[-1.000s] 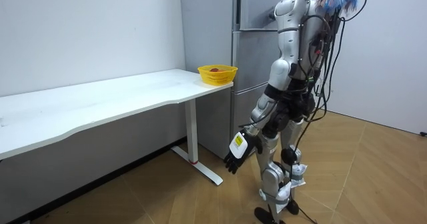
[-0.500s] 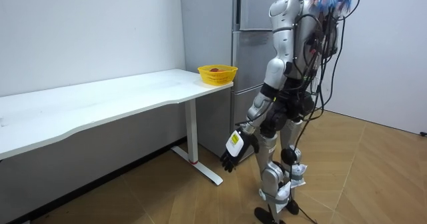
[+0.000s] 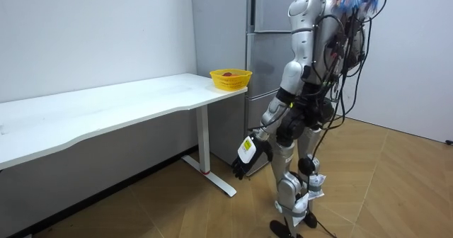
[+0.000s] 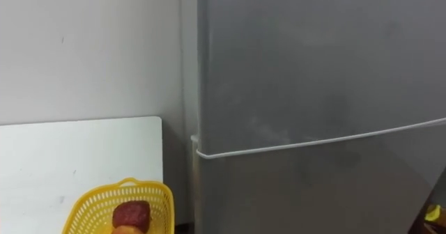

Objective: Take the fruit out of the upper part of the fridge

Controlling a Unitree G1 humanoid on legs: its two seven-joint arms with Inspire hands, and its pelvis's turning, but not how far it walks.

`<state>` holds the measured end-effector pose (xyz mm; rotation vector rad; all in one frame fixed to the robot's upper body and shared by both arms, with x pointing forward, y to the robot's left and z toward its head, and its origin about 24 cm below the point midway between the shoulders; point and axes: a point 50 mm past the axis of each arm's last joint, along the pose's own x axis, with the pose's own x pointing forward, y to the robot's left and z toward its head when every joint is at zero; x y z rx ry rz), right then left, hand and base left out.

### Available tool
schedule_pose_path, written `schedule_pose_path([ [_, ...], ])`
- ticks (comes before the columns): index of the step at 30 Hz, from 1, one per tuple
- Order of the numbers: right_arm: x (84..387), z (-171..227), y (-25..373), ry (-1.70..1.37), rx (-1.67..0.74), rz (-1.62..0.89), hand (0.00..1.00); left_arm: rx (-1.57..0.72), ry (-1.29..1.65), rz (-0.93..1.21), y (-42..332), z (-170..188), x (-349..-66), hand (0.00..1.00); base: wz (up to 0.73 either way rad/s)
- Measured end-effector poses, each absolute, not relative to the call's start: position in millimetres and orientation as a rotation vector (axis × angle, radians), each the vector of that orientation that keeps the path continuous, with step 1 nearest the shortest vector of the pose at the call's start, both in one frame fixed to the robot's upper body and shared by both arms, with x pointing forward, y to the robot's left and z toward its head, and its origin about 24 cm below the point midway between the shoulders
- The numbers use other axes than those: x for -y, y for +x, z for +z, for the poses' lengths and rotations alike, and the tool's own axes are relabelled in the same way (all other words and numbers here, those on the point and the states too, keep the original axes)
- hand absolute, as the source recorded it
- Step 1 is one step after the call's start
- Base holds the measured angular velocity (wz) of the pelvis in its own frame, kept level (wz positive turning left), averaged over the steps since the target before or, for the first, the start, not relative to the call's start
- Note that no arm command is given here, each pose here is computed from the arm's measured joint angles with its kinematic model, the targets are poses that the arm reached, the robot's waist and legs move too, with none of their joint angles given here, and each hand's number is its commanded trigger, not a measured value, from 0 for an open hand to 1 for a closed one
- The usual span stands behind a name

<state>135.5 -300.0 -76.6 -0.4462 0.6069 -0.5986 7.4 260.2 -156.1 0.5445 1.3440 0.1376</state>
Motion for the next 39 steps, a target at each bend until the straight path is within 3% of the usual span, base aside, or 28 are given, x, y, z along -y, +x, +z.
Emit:
schedule_pose_path([
  [6, 290, -121, 85, -0.416, -0.925, -0.509, 0.0, -1.375, 0.54, 0.13, 1, -158, -259, 0.0, 0.01],
  [19, 286, -151, 17, -0.104, -1.236, -0.678, 0.0, -1.393, 0.516, 0.14, -4, -158, -259, 0.0, 0.02],
  [24, 271, -160, -13, -0.023, -1.394, -0.666, 0.0, -1.439, 0.481, 0.163, -8, -160, -256, 0.0, 0.02],
  [31, 256, -166, -26, -0.112, -1.522, -0.507, 0.0, -1.489, 0.481, 0.132, -14, -163, -248, 0.0, 0.04],
  [39, 252, -168, -12, -0.237, -1.568, -0.263, 0.0, -1.532, 0.464, 0.093, -15, -165, -245, 0.0, 0.0],
])
